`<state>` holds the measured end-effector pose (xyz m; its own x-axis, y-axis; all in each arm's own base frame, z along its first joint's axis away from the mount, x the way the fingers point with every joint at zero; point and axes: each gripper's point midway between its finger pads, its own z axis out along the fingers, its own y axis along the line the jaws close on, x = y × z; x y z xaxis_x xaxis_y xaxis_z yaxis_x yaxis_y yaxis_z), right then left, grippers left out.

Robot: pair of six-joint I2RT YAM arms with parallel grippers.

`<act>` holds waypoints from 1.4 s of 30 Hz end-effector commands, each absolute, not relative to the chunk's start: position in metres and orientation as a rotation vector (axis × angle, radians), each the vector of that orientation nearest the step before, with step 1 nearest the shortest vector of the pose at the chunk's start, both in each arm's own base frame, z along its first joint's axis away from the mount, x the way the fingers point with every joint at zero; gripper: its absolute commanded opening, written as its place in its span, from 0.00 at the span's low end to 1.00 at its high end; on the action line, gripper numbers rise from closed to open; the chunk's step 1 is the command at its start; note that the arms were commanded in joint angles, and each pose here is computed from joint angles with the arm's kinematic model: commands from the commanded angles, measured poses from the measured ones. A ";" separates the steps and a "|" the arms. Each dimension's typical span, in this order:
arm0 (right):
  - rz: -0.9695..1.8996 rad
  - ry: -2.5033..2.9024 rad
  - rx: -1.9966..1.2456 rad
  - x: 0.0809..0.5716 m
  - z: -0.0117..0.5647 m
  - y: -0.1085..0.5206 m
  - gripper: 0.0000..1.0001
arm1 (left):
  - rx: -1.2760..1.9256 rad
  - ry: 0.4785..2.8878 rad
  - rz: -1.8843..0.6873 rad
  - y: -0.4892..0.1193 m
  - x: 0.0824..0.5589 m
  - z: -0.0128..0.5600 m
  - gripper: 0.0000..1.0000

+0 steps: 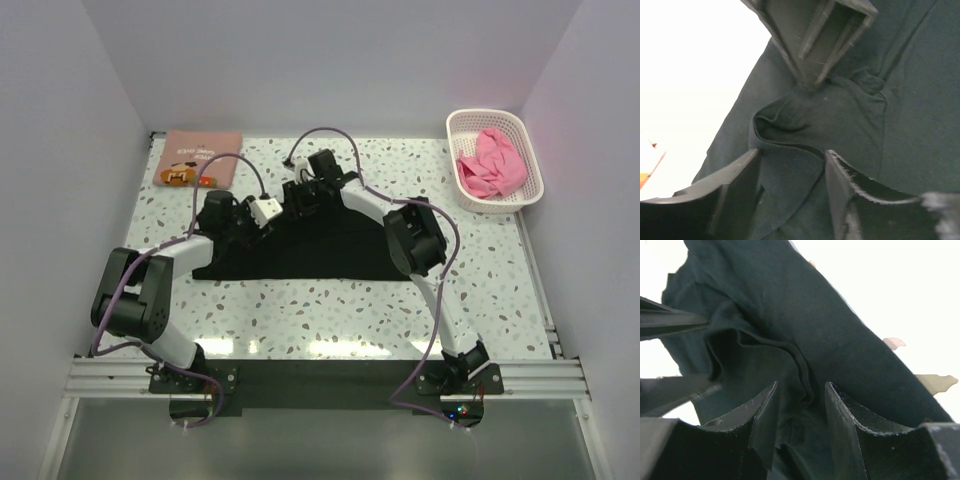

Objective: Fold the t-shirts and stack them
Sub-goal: Fold the tshirt

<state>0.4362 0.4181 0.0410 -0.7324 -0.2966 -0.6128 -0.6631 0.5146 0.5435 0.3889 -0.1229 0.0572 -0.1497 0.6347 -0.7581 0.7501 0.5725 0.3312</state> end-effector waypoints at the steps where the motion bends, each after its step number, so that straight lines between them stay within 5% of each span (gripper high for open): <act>1: 1.100 2.269 -0.841 0.437 0.047 0.425 0.45 | 1.102 1.762 -0.095 -0.127 0.414 0.088 0.57; 11: 0.961 2.314 -0.889 0.437 0.029 0.412 0.38 | 1.095 1.749 -0.076 -0.118 0.413 0.101 0.01; 18: 0.940 2.310 -0.911 0.437 0.028 0.411 0.24 | 1.080 1.755 -0.094 -0.112 0.413 0.109 0.00; 23: 0.899 2.309 -0.924 0.438 0.027 0.408 0.01 | 1.125 1.704 -0.111 -0.104 0.407 0.130 0.00; 42: 0.827 2.351 -0.883 0.442 0.019 0.399 0.00 | 1.484 1.831 -0.144 -0.087 0.337 0.034 0.00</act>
